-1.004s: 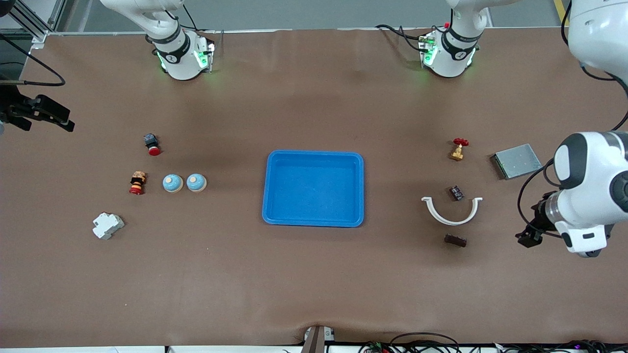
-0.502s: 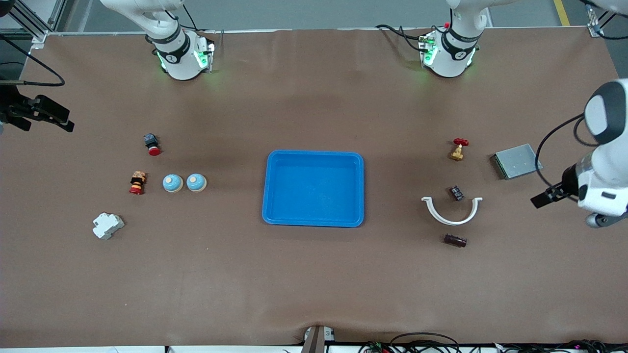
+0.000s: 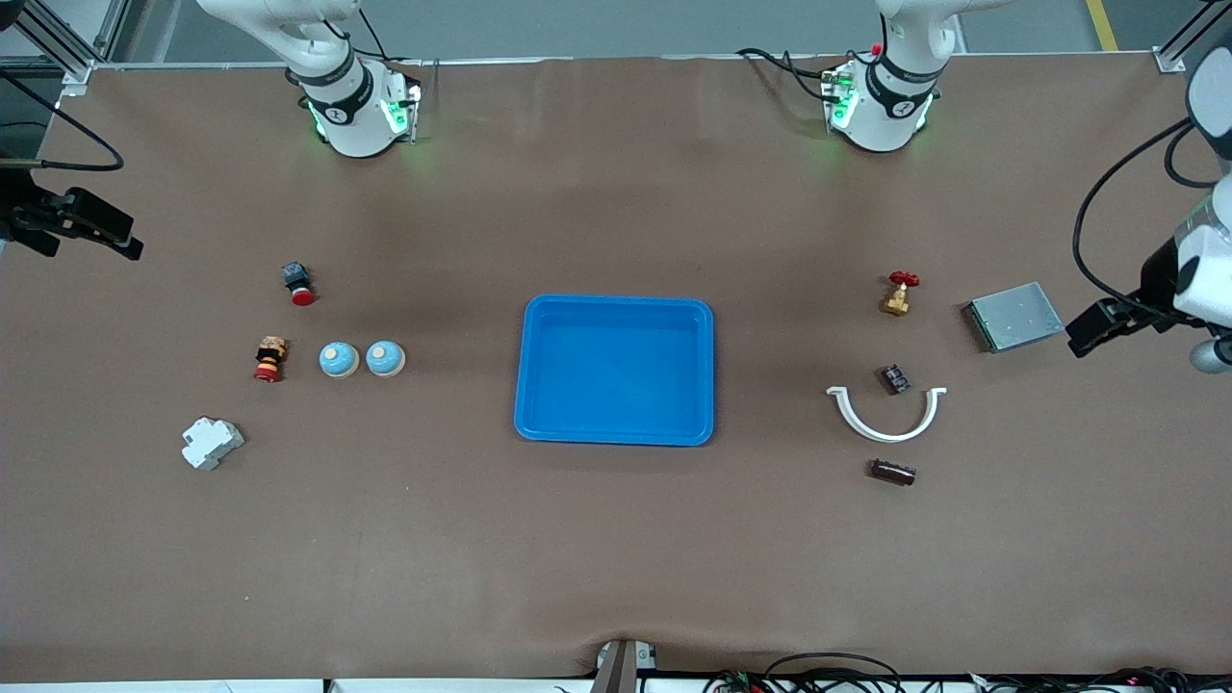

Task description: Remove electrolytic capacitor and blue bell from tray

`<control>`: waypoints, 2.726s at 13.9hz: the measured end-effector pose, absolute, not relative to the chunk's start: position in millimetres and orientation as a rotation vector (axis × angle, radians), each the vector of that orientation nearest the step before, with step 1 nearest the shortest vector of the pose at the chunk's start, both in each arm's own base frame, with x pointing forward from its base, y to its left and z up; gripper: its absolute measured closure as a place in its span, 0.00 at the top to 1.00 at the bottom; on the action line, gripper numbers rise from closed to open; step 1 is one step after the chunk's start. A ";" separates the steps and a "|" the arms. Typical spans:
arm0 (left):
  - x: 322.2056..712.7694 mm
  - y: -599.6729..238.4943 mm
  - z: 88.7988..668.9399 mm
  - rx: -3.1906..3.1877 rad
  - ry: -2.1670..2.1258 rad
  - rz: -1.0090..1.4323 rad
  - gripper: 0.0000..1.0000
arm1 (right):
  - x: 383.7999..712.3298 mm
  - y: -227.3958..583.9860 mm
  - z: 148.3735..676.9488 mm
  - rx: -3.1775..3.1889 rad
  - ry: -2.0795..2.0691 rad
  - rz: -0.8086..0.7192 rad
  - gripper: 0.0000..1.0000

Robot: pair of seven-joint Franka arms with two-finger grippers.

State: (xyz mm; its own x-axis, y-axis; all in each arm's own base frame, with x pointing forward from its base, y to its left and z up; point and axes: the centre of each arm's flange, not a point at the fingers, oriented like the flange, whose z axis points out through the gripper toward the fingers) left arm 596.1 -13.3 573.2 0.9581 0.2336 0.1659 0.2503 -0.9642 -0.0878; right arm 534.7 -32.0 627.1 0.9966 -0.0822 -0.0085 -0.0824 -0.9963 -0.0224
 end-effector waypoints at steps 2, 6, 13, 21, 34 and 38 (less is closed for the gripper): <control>594.2 -18.8 588.7 -3.023 -0.376 -0.277 1.00 | 534.2 -33.6 626.9 -3.099 0.162 0.017 1.00; 596.3 -10.2 614.0 -3.086 -0.314 -0.341 1.00 | 533.1 -37.0 626.7 -3.094 0.176 0.025 1.00; 596.7 -3.1 610.8 -3.121 -0.077 -0.306 1.00 | 532.2 -36.5 627.2 -3.093 0.176 0.030 1.00; 602.3 1.9 597.9 -3.156 -0.097 -0.271 1.00 | 531.4 -34.1 626.6 -3.093 0.169 0.042 1.00; 603.6 2.9 596.5 -3.137 -0.109 -0.267 1.00 | 524.2 -28.5 628.4 -3.092 0.153 0.091 1.00; 603.7 3.1 596.4 -3.137 -0.110 -0.267 1.00 | 524.2 -28.2 628.5 -3.092 0.145 0.091 1.00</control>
State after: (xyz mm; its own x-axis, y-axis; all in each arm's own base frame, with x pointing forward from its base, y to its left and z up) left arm 603.7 3.1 596.4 0.9832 0.0700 0.1686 0.0686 -0.9975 0.0142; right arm 524.2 -28.2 628.5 0.9939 -0.0922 -0.0604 -0.0948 -0.9946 -0.0416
